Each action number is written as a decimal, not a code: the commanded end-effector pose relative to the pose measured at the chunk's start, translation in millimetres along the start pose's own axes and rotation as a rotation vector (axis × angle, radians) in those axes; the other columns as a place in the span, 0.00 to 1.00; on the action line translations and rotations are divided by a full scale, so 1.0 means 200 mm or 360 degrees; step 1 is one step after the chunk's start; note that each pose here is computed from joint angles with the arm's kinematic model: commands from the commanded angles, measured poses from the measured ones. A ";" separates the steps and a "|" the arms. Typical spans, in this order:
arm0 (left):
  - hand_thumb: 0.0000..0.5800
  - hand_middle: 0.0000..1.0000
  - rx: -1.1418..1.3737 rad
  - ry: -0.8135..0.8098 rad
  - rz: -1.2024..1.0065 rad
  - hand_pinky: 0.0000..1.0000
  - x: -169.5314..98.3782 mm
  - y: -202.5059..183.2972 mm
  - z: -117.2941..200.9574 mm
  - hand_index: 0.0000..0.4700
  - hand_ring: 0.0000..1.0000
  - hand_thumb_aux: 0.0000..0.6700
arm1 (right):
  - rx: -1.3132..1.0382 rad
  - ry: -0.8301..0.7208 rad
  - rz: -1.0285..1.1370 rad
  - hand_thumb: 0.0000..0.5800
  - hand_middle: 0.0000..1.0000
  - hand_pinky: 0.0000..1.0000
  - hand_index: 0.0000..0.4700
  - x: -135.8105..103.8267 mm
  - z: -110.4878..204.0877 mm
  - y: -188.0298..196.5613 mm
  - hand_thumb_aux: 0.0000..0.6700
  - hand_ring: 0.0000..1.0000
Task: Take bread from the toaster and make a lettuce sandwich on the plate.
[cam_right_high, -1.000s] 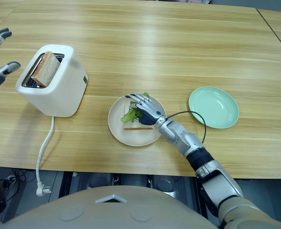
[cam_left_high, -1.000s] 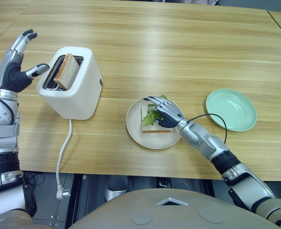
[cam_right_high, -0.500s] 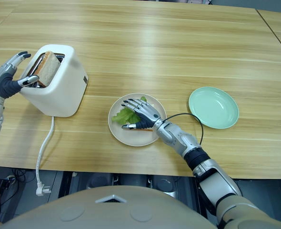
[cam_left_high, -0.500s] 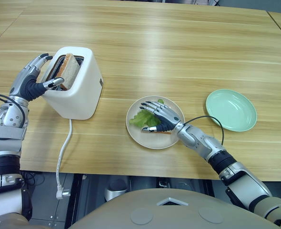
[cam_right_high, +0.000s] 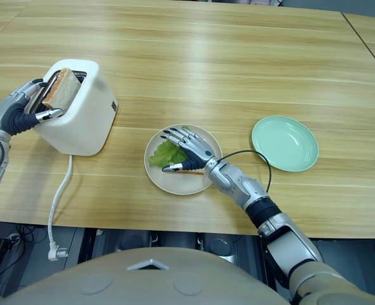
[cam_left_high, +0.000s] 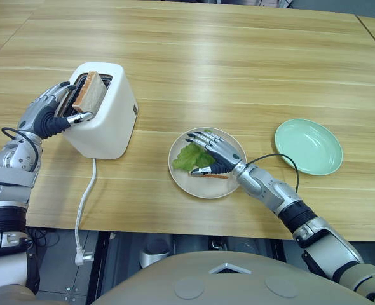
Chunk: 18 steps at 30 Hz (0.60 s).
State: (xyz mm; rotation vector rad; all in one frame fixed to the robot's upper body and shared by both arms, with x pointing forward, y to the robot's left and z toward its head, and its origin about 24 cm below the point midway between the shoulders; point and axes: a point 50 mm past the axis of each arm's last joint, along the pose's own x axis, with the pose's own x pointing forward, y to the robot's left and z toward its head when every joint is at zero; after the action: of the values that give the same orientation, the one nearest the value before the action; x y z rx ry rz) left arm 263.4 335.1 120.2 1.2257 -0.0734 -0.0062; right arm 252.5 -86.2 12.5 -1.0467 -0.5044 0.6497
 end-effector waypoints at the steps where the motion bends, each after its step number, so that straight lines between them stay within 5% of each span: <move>1: 0.79 0.00 -0.0020 -0.0030 -0.0068 0.00 -0.01 -0.03 0.01 0.53 0.00 0.54 | 0.0015 0.0002 -0.0055 0.00 0.00 0.00 0.00 0.01 0.00 -0.04 0.00 0.00; 5: 0.86 0.00 -0.0077 -0.0108 -0.0073 0.00 0.00 -0.04 0.05 0.61 0.00 0.63 | 0.0015 0.0010 -0.0059 0.00 0.00 0.00 0.00 0.01 -0.01 -0.04 0.00 0.00; 7: 0.97 0.00 -0.0108 -0.0126 -0.0063 0.00 0.01 -0.04 0.06 0.81 0.00 0.83 | 0.0017 0.0013 -0.0062 0.00 0.00 0.00 0.00 0.01 -0.01 -0.04 0.00 0.00; 8: 0.97 0.00 -0.0116 -0.0132 -0.0056 0.00 0.01 -0.03 0.06 0.81 0.00 0.83 | 0.0018 0.0014 -0.0063 0.00 0.00 0.00 0.00 0.01 -0.01 -0.04 0.00 0.00; 9: 1.00 0.00 -0.0134 -0.0143 -0.0049 0.00 0.01 -0.03 0.07 0.98 0.00 1.00 | 0.0019 0.0014 -0.0065 0.00 0.00 0.00 0.00 0.01 -0.01 -0.03 0.00 0.00; 18: 1.00 0.00 -0.0354 -0.0201 0.0102 0.00 0.06 0.02 0.11 0.98 0.00 1.00 | 0.0025 0.0018 -0.0079 0.00 0.00 0.00 0.00 0.01 -0.01 -0.03 0.00 0.00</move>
State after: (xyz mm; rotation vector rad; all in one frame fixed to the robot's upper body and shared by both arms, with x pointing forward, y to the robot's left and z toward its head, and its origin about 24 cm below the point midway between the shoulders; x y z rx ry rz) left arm 269.1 318.4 124.7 1.0310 -0.1809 -0.0452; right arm 254.9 -85.4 18.2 -1.0125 -0.5220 0.6099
